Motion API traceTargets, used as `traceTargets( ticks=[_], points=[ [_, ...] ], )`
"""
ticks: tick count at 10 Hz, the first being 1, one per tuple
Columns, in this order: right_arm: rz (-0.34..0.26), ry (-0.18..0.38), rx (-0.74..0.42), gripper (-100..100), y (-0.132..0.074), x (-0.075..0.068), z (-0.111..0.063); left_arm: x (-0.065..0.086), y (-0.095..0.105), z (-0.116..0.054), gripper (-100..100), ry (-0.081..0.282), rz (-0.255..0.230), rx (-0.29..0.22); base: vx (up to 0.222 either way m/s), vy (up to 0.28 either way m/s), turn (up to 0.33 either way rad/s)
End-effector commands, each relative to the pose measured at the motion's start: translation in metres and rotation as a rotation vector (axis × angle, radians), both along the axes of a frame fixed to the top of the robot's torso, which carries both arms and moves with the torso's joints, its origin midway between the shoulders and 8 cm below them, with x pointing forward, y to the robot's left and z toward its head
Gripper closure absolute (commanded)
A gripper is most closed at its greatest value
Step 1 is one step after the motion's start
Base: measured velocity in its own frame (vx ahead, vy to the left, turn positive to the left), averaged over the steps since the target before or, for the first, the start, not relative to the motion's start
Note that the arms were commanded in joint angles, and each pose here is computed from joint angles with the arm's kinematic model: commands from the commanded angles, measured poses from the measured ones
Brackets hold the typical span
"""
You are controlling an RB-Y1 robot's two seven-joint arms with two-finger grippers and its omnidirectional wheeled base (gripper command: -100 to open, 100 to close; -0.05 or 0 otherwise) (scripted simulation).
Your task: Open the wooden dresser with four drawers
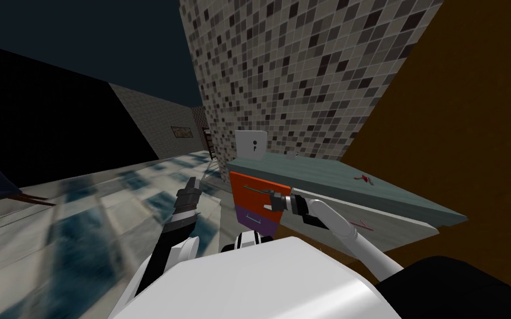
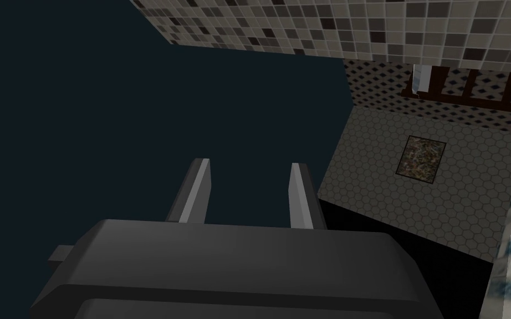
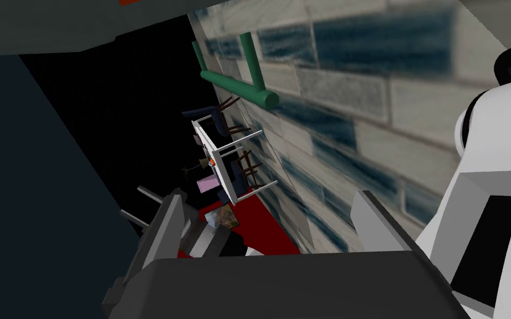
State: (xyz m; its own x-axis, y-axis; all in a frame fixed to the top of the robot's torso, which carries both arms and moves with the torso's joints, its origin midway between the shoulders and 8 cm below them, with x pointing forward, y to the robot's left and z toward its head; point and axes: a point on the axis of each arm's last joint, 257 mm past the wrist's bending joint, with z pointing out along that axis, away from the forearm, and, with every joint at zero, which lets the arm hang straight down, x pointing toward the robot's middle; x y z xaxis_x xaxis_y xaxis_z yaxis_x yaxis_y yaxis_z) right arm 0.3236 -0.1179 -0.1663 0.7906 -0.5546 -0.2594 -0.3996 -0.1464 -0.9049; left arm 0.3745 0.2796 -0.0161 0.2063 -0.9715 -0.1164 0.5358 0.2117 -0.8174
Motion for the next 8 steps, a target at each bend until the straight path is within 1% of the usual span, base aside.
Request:
traceTargets(
  ticks=[1,5,8],
  points=[
    [0.007,-0.035,-0.098,-100,-0.012,0.004,-0.013,0.000,0.000,0.000,0,0.000,0.000,0.000,0.022,0.035,-0.069],
    [0.007,-0.035,-0.098,-100,-0.012,0.004,-0.013,0.000,0.000,0.000,0,0.000,0.000,0.000,-0.003,-0.003,0.016],
    [0.021,-0.083,-0.233,-100,-0.031,0.010,-0.028,0.000,0.000,0.000,0,0.000,0.000,0.000,0.026,0.034,-0.086]
  ],
)
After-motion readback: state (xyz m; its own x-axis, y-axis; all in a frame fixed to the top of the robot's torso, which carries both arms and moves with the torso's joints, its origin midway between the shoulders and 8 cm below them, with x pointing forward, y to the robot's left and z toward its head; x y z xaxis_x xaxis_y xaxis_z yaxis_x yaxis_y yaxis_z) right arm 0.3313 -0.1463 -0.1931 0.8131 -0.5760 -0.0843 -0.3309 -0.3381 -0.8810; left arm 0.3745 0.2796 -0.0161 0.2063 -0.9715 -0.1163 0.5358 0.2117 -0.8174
